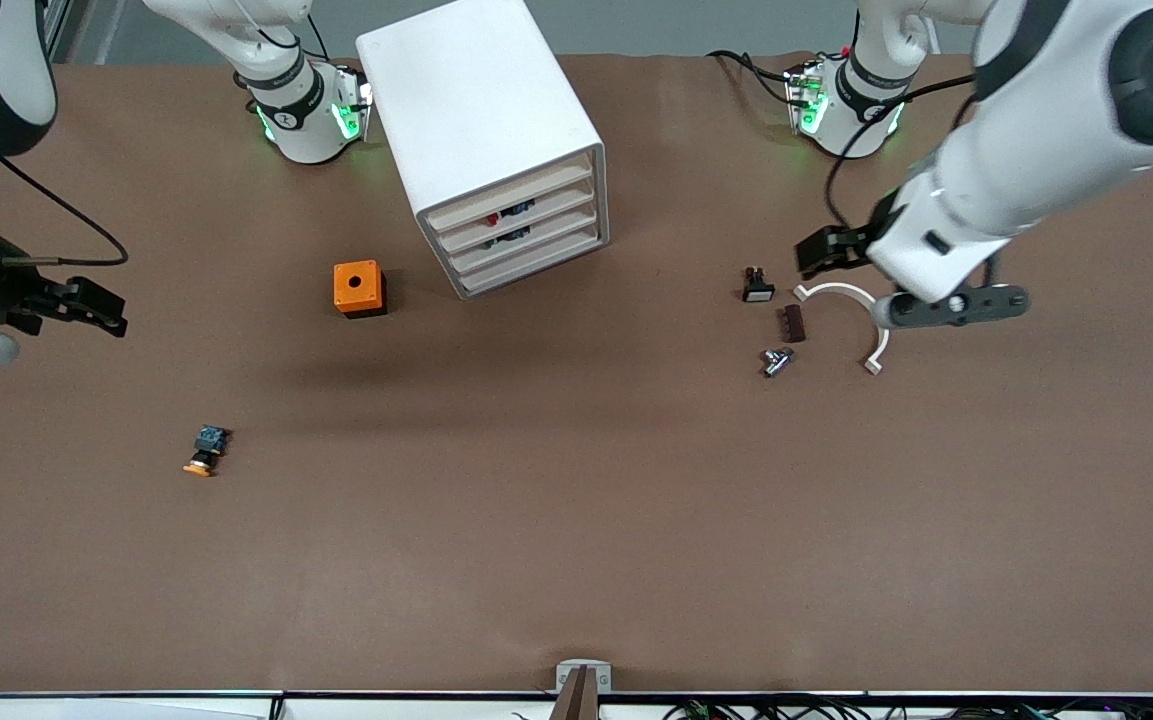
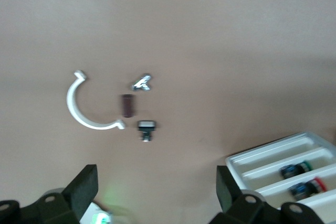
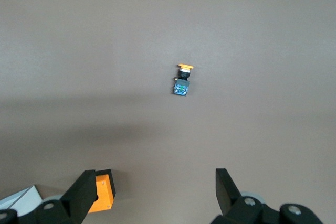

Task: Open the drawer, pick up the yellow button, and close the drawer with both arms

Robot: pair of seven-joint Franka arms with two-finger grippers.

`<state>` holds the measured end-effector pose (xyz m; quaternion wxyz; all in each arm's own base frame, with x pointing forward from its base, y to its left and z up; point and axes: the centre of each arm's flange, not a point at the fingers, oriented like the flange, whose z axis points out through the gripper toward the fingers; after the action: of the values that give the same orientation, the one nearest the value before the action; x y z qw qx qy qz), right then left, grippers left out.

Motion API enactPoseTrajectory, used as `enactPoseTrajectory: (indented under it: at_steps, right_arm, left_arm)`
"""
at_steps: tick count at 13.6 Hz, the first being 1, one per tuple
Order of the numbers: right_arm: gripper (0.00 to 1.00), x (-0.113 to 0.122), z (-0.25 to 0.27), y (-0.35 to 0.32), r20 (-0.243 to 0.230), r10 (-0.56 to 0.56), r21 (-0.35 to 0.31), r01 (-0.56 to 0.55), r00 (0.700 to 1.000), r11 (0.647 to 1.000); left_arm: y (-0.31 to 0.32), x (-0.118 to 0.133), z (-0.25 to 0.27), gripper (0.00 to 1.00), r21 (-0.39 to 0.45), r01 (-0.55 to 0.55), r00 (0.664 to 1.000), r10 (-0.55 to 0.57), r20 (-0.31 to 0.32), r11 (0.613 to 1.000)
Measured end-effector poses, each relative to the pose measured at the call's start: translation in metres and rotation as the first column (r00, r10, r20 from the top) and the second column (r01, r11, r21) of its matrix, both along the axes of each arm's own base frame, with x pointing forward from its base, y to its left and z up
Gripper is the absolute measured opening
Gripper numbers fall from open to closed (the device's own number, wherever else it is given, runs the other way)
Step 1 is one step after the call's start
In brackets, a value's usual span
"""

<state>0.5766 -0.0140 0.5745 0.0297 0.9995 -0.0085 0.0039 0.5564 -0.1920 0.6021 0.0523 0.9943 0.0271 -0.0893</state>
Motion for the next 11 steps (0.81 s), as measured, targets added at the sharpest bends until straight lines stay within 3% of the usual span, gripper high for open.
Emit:
enactPoseTrajectory:
  at_steps: [5, 11]
  right_arm:
    - [1.0, -0.019, 0.05, 0.0, 0.07, -0.005, -0.006, 0.006, 0.998, 1.0]
    - [1.0, -0.019, 0.048, -0.009, 0.068, -0.021, -0.005, 0.021, 0.997, 1.0]
  left_arm:
    - [0.136, -0.034, 0.016, 1.0, -0.018, 0.068, 0.997, -0.068, 0.031, 0.998]
    - [0.135, -0.039, -0.002, 1.0, 0.031, 0.087, 0.995, -0.088, 0.056, 0.996]
